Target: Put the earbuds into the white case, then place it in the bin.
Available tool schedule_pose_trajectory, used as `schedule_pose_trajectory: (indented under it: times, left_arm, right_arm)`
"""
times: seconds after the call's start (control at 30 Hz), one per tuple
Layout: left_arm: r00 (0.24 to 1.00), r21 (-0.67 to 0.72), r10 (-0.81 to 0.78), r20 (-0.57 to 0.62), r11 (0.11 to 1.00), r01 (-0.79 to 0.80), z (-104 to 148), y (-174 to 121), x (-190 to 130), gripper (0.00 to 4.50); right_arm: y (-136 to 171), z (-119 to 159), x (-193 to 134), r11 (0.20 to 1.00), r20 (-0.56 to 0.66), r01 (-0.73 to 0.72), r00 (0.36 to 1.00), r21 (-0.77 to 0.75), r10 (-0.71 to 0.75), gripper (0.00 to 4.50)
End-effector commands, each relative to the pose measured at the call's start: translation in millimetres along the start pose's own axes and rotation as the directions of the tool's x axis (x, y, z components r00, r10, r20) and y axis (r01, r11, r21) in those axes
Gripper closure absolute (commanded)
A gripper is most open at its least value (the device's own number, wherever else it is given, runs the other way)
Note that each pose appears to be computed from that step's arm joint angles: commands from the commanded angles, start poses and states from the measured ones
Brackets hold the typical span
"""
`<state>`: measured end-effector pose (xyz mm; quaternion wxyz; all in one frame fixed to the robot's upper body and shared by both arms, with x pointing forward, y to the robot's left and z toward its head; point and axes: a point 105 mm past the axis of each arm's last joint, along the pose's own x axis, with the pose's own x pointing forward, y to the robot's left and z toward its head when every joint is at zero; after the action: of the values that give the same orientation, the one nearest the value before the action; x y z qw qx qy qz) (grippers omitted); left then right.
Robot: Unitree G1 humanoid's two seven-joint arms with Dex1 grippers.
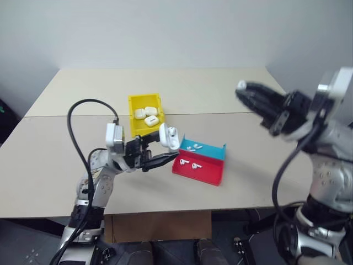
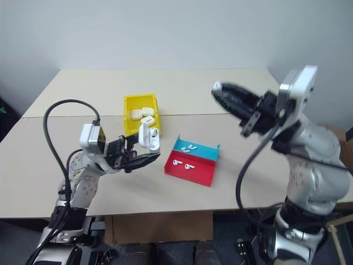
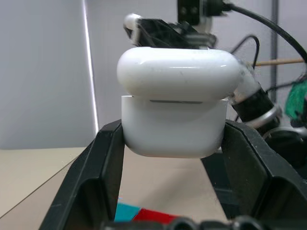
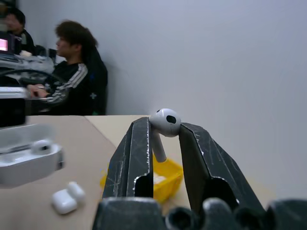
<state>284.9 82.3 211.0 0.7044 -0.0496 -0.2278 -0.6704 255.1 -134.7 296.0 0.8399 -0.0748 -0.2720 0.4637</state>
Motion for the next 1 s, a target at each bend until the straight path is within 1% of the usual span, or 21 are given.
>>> schedule_pose_trajectory:
  times: [0.03,0.1,0.2,0.4,0.63,1.0]
  left_arm:
    - [0.999,-0.009,-0.043,0.024,0.999,0.043,-3,5,22,1.74]
    - [0.997,-0.014,-0.064,0.041,0.998,0.064,-7,5,32,1.74]
    - [0.994,-0.019,-0.093,0.051,0.995,0.094,-9,3,39,1.74]
    - [0.994,-0.024,-0.094,0.050,0.995,0.095,-10,4,41,1.74]
    - [0.994,-0.009,-0.093,0.063,0.996,0.094,-7,3,38,1.74]
    - [0.995,0.011,-0.082,0.064,0.997,0.081,-6,1,34,1.74]
  right_arm:
    - [27,19,2,0.995,0.134,-0.028,0.990,-0.091,0.040,3.83]
    - [35,17,3,0.997,0.165,-0.026,0.986,-0.078,0.039,3.83]
    - [42,10,6,0.997,0.172,-0.043,0.984,-0.064,0.053,3.83]
    - [46,-2,11,0.995,0.158,-0.096,0.982,-0.033,0.100,3.83]
    - [53,-23,15,0.977,0.084,-0.210,0.975,0.043,0.206,3.83]
    - [57,-36,18,0.966,0.016,-0.245,0.970,0.081,0.244,3.83]
